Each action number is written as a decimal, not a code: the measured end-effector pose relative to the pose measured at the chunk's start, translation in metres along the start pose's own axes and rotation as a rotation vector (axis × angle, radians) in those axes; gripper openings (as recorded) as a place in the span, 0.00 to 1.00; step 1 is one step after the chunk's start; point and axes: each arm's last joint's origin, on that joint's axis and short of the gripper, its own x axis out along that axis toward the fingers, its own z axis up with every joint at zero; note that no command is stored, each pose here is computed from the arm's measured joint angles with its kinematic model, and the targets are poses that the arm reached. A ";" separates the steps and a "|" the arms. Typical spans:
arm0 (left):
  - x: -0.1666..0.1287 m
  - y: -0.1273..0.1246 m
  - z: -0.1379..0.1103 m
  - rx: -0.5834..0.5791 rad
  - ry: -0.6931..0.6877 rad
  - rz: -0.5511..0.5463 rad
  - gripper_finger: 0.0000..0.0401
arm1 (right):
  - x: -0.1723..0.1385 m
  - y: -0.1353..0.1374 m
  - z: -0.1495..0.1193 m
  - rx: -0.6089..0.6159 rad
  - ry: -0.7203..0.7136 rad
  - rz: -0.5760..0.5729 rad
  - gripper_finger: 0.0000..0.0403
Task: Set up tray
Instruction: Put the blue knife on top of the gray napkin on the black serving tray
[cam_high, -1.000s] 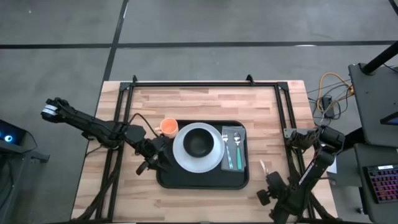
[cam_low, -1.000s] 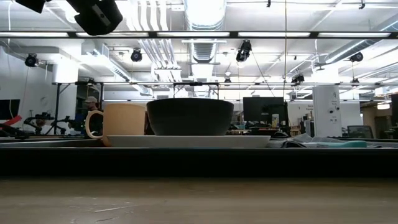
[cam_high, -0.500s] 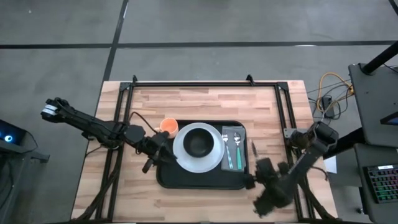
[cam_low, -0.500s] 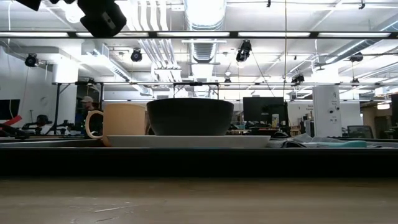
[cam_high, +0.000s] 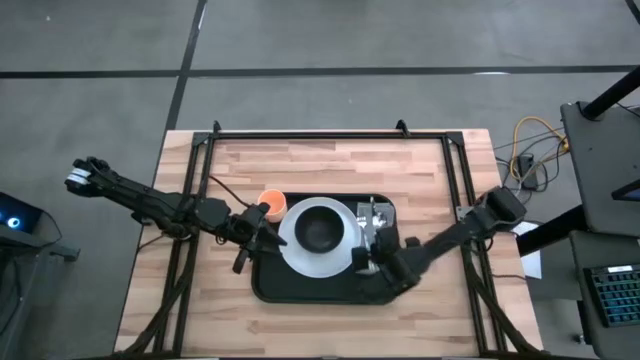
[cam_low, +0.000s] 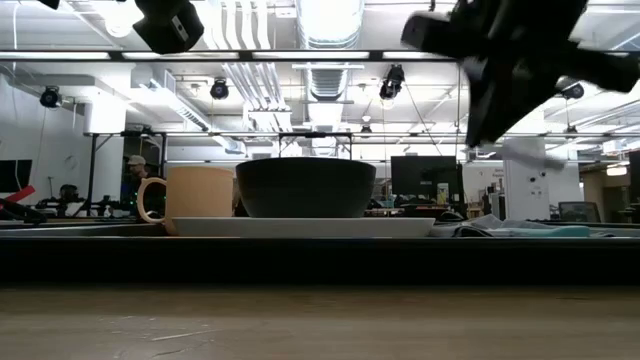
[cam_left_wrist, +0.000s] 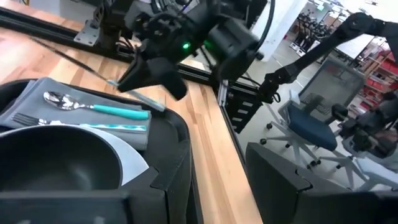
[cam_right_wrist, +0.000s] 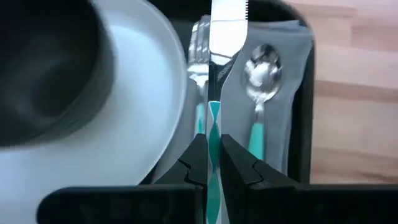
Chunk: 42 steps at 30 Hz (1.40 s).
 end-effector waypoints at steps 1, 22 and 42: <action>0.000 0.000 0.000 -0.008 0.000 0.000 0.33 | 0.005 0.002 0.001 0.004 -0.004 -0.012 0.03; 0.000 -0.001 -0.001 -0.029 0.018 -0.032 0.33 | 0.063 0.016 -0.008 -0.033 0.075 -0.160 0.03; 0.000 -0.001 -0.002 -0.037 0.029 -0.053 0.33 | 0.092 0.005 -0.014 -0.031 0.110 -0.152 0.03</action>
